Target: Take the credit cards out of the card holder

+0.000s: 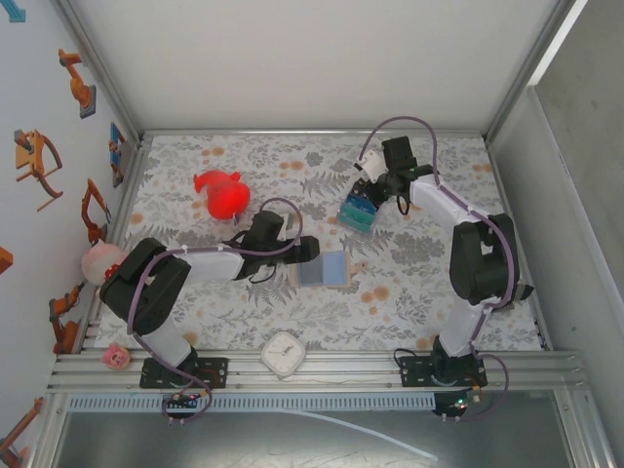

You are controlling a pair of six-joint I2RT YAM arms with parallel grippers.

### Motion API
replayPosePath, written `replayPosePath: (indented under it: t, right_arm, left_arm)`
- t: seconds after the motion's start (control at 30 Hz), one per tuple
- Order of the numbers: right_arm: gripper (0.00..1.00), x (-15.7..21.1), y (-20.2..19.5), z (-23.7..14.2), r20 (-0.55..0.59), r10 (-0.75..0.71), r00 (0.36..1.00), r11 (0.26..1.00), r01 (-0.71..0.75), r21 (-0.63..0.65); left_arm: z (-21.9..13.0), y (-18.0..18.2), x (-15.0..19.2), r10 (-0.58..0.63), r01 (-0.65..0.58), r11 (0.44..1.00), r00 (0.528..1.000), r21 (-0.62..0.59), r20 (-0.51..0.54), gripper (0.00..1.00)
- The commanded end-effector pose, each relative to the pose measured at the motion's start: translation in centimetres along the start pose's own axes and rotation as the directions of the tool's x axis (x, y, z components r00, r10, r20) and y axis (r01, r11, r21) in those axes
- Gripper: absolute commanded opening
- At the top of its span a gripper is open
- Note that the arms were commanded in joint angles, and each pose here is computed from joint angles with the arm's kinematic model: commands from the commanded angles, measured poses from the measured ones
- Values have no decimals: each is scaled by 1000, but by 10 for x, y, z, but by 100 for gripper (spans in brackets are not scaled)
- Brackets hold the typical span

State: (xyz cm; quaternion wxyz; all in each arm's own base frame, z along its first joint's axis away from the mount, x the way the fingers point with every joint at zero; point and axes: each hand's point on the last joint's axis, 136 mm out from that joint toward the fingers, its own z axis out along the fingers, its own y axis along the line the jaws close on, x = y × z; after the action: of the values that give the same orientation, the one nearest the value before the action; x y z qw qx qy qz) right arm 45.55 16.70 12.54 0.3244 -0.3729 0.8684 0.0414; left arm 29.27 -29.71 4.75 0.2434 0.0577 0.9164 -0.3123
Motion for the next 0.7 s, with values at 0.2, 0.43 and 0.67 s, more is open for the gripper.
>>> replayPosePath:
  t: [0.2, 0.43, 0.67]
  right_arm:
    - [0, 9, -2, 10, -79, -18, 997, 999, 16, -33]
    - [0, 10, -1, 13, -99, -18, 995, 999, 12, -52]
    - [0, 8, -6, 16, -120, -2, 993, 999, -2, -40]
  left_arm:
    - [-19, -18, -23, 51, -51, 999, 997, 15, 54, 97]
    - [-36, -17, -31, 84, -82, 996, 993, -23, 87, 97]
    - [-55, -11, -38, 114, -103, 991, 985, -84, 133, 97]
